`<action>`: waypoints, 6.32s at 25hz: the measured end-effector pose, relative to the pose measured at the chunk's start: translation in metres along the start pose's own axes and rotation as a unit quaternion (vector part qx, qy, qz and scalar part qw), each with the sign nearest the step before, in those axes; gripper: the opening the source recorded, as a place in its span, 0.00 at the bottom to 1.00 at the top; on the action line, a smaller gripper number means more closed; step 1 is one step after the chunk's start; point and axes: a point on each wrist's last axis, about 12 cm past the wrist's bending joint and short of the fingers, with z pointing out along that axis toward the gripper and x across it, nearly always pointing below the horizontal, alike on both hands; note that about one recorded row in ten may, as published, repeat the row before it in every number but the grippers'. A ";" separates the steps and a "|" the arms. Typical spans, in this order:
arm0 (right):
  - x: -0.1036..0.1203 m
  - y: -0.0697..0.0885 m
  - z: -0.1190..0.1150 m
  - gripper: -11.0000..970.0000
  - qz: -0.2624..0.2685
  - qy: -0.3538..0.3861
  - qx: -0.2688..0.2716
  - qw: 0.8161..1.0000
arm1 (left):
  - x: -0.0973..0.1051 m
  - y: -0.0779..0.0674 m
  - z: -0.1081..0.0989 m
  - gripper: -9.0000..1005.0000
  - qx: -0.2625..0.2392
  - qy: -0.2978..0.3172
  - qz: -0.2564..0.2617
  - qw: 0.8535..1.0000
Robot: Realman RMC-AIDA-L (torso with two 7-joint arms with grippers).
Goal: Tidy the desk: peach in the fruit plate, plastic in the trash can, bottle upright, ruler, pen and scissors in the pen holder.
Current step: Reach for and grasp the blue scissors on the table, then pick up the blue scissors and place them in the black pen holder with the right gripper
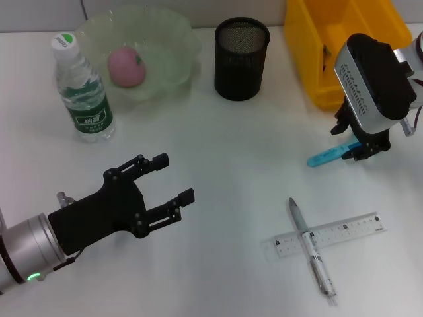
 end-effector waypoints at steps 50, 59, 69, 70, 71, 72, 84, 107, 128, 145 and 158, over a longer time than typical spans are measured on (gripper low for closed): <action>0.004 0.001 0.013 0.26 0.006 0.008 -0.006 1.000 | -0.001 -0.001 0.000 0.79 0.003 -0.004 -0.003 1.000; 0.009 -0.004 -0.008 0.24 0.017 0.003 -0.005 1.000 | -0.001 -0.001 0.000 0.79 0.003 -0.007 -0.003 1.000; 0.004 0.000 -0.024 0.24 0.030 -0.054 -0.008 0.998 | -0.001 -0.001 0.000 0.79 0.003 -0.007 -0.004 1.000; 0.004 0.000 -0.028 0.24 0.035 -0.067 -0.005 0.997 | -0.001 -0.001 0.000 0.79 0.003 -0.007 -0.004 1.000; 0.006 0.001 -0.031 0.24 0.040 -0.080 -0.003 0.996 | -0.001 -0.001 0.000 0.79 0.004 -0.007 -0.004 1.000; 0.007 0.002 -0.035 0.24 0.049 -0.096 0.001 0.994 | -0.002 -0.001 0.000 0.79 0.004 -0.008 -0.004 1.000; 0.031 0.038 -0.040 0.24 0.181 -0.311 0.082 0.929 | -0.008 -0.002 0.002 0.79 0.019 -0.025 0.002 1.000; 0.021 0.088 0.010 0.24 0.333 -0.475 0.119 0.806 | -0.020 0.003 0.004 0.79 0.044 -0.043 0.000 0.998; 0.017 0.107 0.031 0.24 0.283 -0.516 0.226 0.777 | -0.021 -0.002 0.002 0.79 0.057 -0.056 -0.012 0.997; 0.021 0.099 0.027 0.24 0.150 -0.454 0.324 0.816 | -0.018 -0.006 -0.001 0.79 0.047 -0.060 -0.018 0.997; 0.027 0.103 0.028 0.24 -0.040 -0.341 0.471 0.813 | -0.013 -0.009 -0.002 0.79 0.034 -0.063 -0.032 0.997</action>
